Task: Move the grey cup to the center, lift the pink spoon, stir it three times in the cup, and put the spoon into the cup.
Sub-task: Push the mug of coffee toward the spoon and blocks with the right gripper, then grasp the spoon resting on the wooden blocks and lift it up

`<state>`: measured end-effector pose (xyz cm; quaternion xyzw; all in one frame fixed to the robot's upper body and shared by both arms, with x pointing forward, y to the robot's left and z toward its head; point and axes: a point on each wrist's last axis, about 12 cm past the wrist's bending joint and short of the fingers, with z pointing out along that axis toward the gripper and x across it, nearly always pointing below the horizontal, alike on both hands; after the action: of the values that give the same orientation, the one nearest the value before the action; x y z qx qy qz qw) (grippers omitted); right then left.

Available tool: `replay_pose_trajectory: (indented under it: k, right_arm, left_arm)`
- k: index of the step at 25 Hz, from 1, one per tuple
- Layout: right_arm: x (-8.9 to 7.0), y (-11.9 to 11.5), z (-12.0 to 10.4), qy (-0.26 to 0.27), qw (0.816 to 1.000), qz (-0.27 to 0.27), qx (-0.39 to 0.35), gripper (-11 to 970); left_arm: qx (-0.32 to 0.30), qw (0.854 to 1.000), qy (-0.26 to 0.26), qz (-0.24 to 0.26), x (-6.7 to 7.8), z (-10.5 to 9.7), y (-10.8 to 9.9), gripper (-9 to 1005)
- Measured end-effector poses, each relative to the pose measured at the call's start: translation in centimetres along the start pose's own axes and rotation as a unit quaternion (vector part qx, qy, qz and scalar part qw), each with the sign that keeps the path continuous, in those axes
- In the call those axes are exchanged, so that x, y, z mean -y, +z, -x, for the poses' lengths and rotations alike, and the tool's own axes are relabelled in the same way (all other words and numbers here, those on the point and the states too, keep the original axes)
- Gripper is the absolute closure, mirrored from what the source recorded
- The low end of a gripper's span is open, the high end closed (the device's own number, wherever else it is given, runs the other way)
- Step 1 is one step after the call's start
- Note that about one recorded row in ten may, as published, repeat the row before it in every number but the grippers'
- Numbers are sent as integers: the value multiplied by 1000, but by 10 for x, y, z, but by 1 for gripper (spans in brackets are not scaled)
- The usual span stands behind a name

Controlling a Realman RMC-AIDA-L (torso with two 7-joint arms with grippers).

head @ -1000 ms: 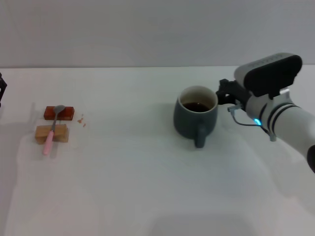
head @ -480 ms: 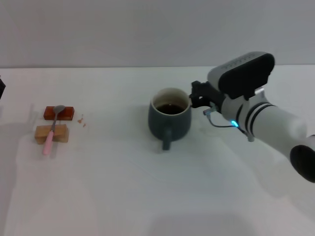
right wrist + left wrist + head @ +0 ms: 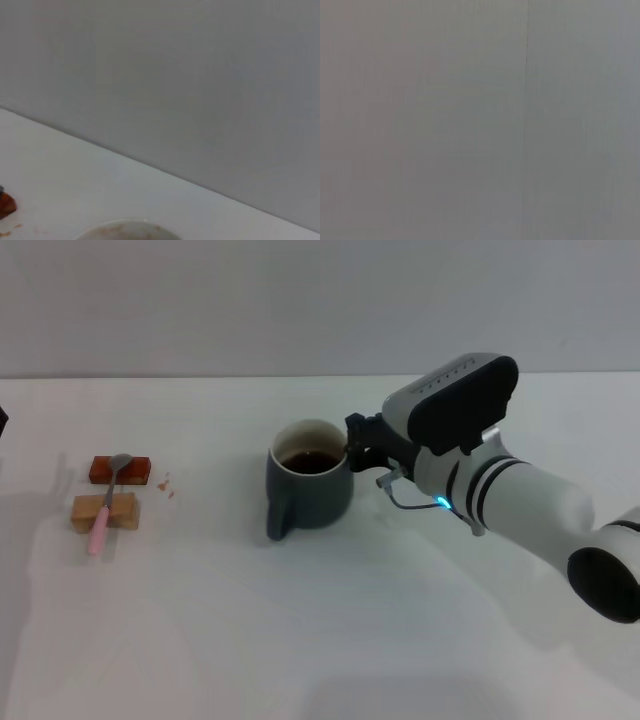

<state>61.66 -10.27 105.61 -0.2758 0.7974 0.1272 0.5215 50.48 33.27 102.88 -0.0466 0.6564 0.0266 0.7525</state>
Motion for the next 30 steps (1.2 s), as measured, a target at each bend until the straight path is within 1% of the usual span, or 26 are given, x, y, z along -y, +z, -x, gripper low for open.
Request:
replay_pose_trajectory:
  k: [2, 6, 8, 9, 10, 11, 12, 13, 14, 15, 16, 17, 18, 19, 20, 21, 22, 23, 24, 25, 26, 27, 28, 29, 30]
  right_arm:
    - [-2, 0, 1, 0, 1000, 3, 2, 961]
    - [-1, -1, 0, 3, 1000, 0, 3, 961]
    - [9, -5, -9, 11, 1000, -17, 8, 960]
    - [9, -5, -9, 11, 1000, -17, 8, 960]
    - [23, -13, -19, 20, 999, -43, 24, 960]
    - [23, -13, -19, 20, 999, -43, 24, 960]
    - [29, -17, -23, 24, 997, -56, 37, 960]
    - [44, -32, -35, 35, 992, -93, 80, 959]
    - [44, -32, -35, 35, 992, -93, 80, 959]
    - [59, -56, -49, 45, 980, -138, 137, 959]
    - [59, -56, -49, 45, 980, -138, 137, 959]
    - [69, -76, -62, 52, 968, -175, 173, 959]
    - [69, -76, -62, 52, 968, -175, 173, 960]
    - [73, -88, -69, 54, 961, -196, 190, 960]
    - [80, -112, -82, 43, 945, -239, 220, 960]
    - [80, -112, -82, 43, 945, -239, 220, 960]
    - [83, -133, -93, 29, 931, -274, 240, 960]
    - [83, -144, -100, 25, 923, -292, 249, 960]
    - [83, -144, -100, 25, 923, -292, 249, 959]
    - [84, -166, -112, 29, 908, -326, 262, 959]
    - [84, -166, -112, 29, 908, -326, 262, 959]
    - [85, -186, -127, 38, 893, -362, 262, 959]
    - [85, -186, -127, 38, 893, -362, 262, 959]
    - [86, -194, -133, 45, 887, -379, 259, 959]
    - [89, -209, -146, 61, 873, -415, 247, 959]
  left_arm:
    - [0, 1000, 0, 0, 0, 0, 0, 166]
    - [2, 1000, 0, 1, -1, 1, 0, 169]
    - [4, 1000, 1, 2, -1, 1, 0, 171]
    - [4, 1000, 1, 2, -1, 1, 0, 172]
    - [5, 1000, 1, 2, -2, 1, 0, 173]
    - [5, 1000, 1, 2, -2, 1, 0, 173]
    - [5, 1000, 1, 2, -2, 1, 0, 174]
    - [5, 1000, 1, 2, -2, 1, 0, 175]
    - [5, 1000, 1, 3, -2, 1, 0, 176]
    - [4, 1000, 2, 3, -2, 1, -1, 177]
    - [4, 1000, 2, 3, -2, 1, -1, 178]
    - [2, 1000, 3, 3, -3, 0, -2, 178]
    - [2, 1000, 3, 3, -3, 0, -2, 179]
    - [1, 1000, 3, 3, -3, 0, -2, 180]
    - [1, 1000, 3, 2, -3, 0, -2, 181]
    - [1, 1000, 3, 2, -3, 0, -2, 182]
    - [0, 1000, 4, 2, -3, 0, -2, 183]
    - [0, 1000, 4, 2, -3, 0, -2, 183]
    - [0, 1000, 4, 2, -3, 0, -2, 184]
    - [-1, 1000, 4, 2, -3, -1, -3, 185]
    - [-1, 1000, 4, 2, -3, -1, -3, 186]
    - [-3, 1000, 5, 1, -3, -2, -4, 187]
    - [-4, 1000, 5, 0, -3, -2, -5, 187]
    - [-4, 1000, 5, 0, -3, -2, -5, 188]
    - [-8, 1000, 6, -7, -1, -4, -8, 189]
